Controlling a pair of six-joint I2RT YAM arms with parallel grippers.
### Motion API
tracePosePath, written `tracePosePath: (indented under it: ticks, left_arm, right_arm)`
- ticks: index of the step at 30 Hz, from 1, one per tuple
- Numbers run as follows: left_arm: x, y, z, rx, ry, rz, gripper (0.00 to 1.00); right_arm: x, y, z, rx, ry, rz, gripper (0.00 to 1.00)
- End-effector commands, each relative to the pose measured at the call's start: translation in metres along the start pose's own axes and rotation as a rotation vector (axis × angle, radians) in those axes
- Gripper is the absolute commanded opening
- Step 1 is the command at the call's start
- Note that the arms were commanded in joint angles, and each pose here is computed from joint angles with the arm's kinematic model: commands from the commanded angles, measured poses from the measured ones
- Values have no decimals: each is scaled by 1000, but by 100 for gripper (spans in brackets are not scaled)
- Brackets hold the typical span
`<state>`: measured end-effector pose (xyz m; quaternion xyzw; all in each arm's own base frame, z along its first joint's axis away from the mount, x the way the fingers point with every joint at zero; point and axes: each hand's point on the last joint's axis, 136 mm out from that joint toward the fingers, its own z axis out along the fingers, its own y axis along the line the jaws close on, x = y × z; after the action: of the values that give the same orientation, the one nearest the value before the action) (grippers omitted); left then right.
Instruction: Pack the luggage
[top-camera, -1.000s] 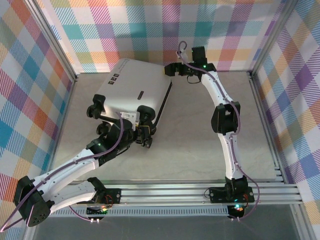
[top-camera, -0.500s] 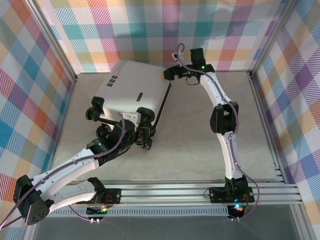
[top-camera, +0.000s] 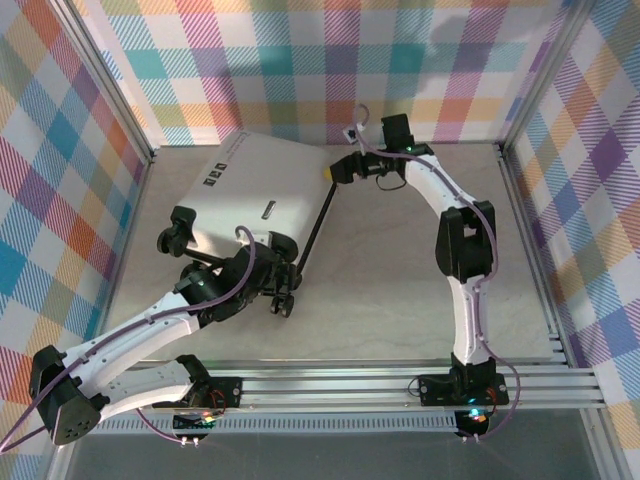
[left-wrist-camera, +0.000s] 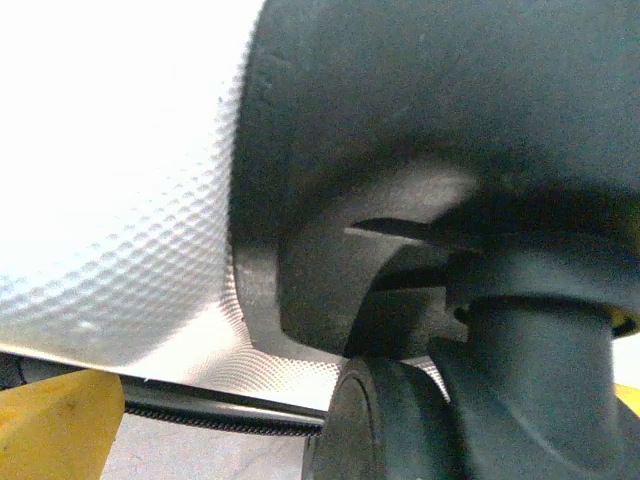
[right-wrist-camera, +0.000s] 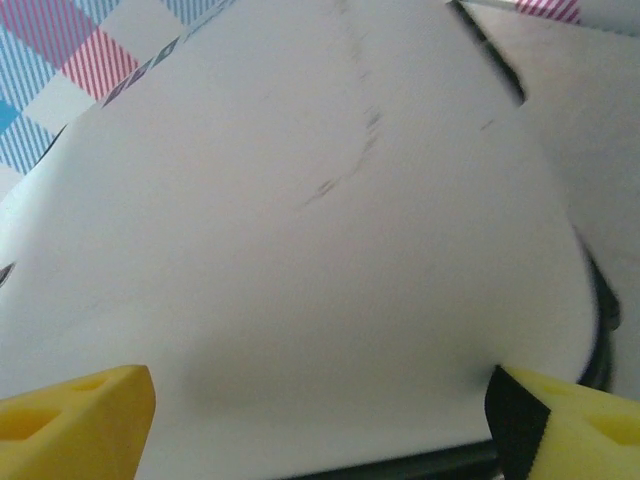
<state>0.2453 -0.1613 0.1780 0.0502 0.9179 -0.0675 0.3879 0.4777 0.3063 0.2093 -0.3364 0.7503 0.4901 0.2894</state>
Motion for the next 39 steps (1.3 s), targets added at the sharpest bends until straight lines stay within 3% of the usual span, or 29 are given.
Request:
tracePosePath:
  ticks: [1, 6, 10, 16, 21, 29, 39]
  left_arm:
    - [-15, 12, -3, -61, -62, 6, 100]
    - [-22, 10, -4, -32, -103, 4, 98]
    - [-19, 4, -10, 20, -86, -15, 99]
    - [-20, -8, -28, 122, -89, -73, 100]
    - [-31, -13, -51, 187, -123, -138, 100]
    - [-39, 45, -84, -12, -198, -294, 100]
    - [-39, 64, -65, -81, -139, -391, 100]
  right_arm:
    - [-7, 62, 5, -83, -44, -121, 86]
    - [11, 74, -4, 22, -88, -137, 87]
    - [-14, 39, -17, 230, -97, -75, 89]
    - [-49, 5, -22, 350, -131, -30, 91]
    - [-65, -24, -9, 304, -107, 41, 97]
    - [-74, -47, 24, 184, -111, 77, 99]
    - [-71, -39, 41, 59, -115, 53, 99]
